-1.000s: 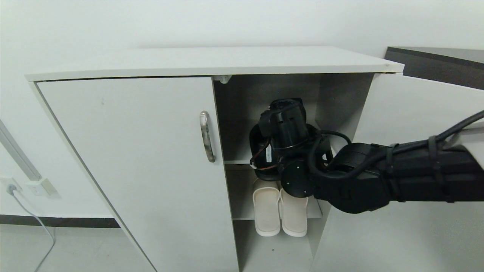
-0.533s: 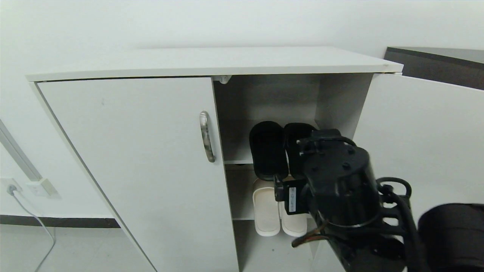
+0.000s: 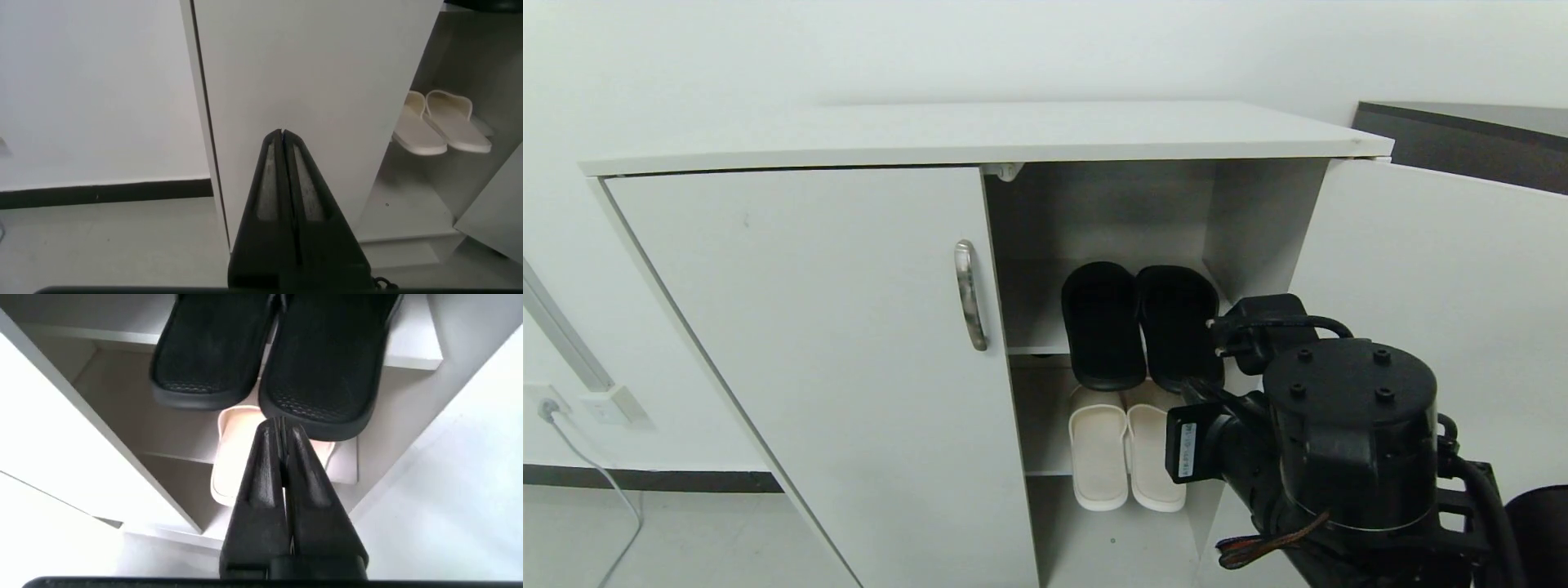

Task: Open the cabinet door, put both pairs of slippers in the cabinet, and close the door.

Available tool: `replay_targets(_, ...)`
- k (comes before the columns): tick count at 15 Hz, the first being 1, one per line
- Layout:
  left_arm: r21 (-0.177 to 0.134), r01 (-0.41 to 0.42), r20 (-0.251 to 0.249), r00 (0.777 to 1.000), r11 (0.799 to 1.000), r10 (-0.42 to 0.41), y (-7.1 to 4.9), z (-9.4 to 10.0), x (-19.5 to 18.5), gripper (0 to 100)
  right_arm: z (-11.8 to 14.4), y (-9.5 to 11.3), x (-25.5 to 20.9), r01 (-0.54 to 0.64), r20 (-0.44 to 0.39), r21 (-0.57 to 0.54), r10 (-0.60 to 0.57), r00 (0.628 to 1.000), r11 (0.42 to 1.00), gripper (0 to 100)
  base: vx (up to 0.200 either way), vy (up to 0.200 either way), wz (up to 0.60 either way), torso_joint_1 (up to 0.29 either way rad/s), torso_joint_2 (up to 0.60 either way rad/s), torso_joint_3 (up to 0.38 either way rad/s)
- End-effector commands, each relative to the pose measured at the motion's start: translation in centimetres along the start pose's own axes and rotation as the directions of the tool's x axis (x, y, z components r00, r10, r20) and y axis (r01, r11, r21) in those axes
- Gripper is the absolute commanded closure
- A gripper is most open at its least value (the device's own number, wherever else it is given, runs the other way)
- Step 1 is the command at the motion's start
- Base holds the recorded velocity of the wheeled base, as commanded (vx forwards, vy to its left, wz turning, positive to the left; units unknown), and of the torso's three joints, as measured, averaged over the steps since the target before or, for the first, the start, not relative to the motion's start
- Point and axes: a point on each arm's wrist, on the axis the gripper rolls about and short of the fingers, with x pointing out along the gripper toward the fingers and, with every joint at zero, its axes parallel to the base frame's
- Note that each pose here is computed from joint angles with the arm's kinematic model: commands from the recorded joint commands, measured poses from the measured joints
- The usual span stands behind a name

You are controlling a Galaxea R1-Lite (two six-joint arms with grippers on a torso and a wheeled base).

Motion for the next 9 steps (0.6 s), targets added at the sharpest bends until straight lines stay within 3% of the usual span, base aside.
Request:
replay_targets(1,-0.001,0.001,-0.001,1.000,1.000,-0.001,0.00,-0.01,0.01,100,-0.21,0.10,0.19,0.005,-0.004,-0.004,-0.005,1.000,1.000,100,0.000,0.000,0.00,0.000,0.00,0.000)
replay_targets(9,-0.001,0.001,-0.001,1.000,1.000,-0.001,0.00,-0.01,0.01,100,-0.92,0.29,0.57,0.013,-0.020,-0.023,-0.014,1.000,1.000,100,-0.200,0.000,0.00,0.001,0.00,-0.001)
